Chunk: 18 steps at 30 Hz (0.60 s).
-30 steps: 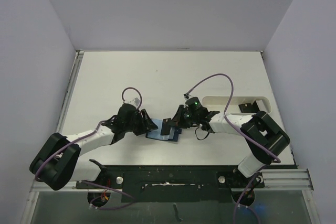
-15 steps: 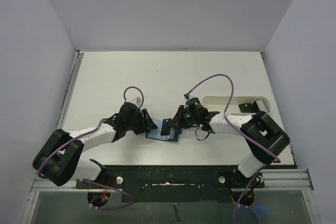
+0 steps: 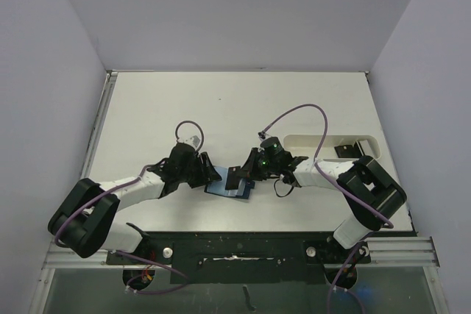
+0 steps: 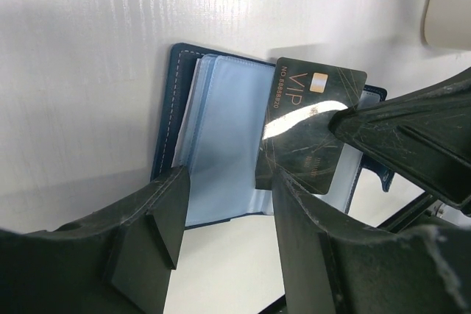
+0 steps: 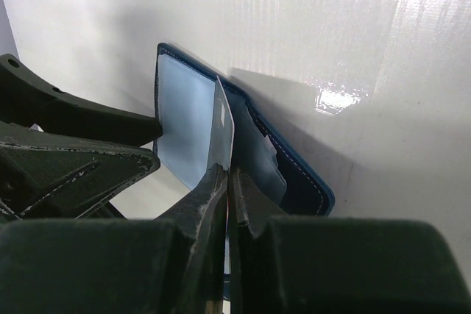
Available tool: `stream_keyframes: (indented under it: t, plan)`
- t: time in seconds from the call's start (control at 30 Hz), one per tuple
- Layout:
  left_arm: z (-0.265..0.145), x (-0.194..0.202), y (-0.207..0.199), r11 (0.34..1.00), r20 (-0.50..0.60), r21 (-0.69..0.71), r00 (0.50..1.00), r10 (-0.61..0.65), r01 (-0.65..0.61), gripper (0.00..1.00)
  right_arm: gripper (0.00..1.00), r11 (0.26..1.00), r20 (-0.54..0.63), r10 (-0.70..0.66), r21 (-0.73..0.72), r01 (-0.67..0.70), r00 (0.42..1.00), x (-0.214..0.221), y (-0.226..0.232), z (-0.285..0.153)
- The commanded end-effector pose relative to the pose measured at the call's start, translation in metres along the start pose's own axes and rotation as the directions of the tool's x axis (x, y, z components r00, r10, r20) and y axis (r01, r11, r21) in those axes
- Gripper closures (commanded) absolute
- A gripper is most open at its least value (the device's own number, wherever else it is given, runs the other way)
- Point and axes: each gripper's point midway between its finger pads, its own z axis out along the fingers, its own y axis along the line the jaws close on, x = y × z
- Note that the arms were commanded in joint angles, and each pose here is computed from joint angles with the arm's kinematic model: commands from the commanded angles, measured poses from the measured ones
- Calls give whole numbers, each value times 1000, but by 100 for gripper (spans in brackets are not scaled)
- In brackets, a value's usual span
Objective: Put the credit cards into the card holder
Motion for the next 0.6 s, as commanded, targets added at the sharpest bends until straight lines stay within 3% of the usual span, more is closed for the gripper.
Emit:
stream_keyframes:
  t: [0.0, 0.57]
  plan:
    - [0, -15, -10, 998, 51, -17, 997, 56, -55, 53, 100, 999, 32, -37, -5, 37, 999, -5, 3, -1]
    - [4, 2, -28, 997, -4, 66, 999, 35, -35, 52, 100, 999, 24, -43, 2, 43, 999, -4, 1, 1]
